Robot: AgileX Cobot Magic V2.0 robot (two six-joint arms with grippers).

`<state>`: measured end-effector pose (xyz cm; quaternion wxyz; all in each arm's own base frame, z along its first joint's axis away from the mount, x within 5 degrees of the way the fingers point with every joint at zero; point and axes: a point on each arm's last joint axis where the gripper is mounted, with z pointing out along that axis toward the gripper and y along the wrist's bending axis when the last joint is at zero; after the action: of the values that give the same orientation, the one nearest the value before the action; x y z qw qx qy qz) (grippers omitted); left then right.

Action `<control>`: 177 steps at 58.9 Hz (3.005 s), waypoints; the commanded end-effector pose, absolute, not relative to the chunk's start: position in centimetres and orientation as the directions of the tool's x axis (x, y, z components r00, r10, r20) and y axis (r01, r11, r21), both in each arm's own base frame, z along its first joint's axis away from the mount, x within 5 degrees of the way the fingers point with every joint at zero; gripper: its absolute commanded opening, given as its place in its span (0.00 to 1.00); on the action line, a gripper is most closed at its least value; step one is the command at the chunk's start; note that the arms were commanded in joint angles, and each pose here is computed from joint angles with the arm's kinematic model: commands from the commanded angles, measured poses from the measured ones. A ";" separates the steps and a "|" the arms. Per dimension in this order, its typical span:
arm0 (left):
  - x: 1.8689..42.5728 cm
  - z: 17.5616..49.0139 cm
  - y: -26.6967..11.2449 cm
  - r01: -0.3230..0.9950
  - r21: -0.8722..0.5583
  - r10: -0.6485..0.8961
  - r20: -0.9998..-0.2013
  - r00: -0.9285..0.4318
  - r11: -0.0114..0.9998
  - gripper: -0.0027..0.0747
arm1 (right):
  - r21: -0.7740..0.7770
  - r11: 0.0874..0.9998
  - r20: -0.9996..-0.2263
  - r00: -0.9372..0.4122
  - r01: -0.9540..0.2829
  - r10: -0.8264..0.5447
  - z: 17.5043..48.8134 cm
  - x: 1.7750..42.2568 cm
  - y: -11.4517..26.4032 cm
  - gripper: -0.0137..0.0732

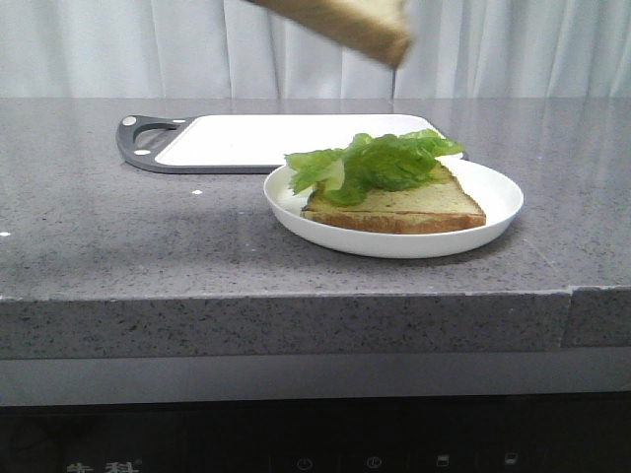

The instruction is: Left arm grabs bread, right arm adds lettuce

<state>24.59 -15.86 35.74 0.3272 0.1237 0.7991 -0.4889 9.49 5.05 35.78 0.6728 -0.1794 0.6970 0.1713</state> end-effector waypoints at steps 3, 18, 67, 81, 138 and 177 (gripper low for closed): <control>26.7 35.9 -17.6 0.506 -0.784 -0.165 -0.588 -0.792 0.359 0.01 | -0.022 0.886 -0.999 0.038 -0.463 -0.005 37.0 9.4 4.8 0.10; 31.2 31.8 -20.3 0.397 -0.884 -0.123 -0.435 -0.892 0.248 0.01 | -0.025 0.886 -0.999 0.038 -0.463 -0.008 37.0 9.4 4.8 0.10; 32.7 30.1 -19.2 0.356 -0.895 -0.121 -0.398 -0.910 0.267 0.47 | -0.031 0.886 -0.999 0.040 -0.462 -0.014 37.0 9.4 4.8 0.10; 32.4 33.0 -15.3 0.412 -0.879 -0.154 -0.453 -0.878 0.238 0.30 | -0.031 0.887 -0.999 0.041 -0.462 -0.013 37.0 9.4 4.8 0.10; 13.0 36.0 -4.3 0.348 -0.049 -0.034 -0.998 -0.050 0.936 0.01 | -0.006 0.945 -0.996 0.081 -0.326 0.022 32.3 7.4 2.6 0.09; 8.1 32.0 -2.6 0.306 -0.017 -0.038 -0.997 0.064 0.952 0.01 | 0.014 0.945 -0.996 0.076 -0.326 0.041 31.4 7.1 2.5 0.09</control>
<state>8.09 -2.99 30.75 0.6978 0.1224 0.6951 -0.1219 7.06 2.81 29.92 0.6917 -0.1290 0.6988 0.1284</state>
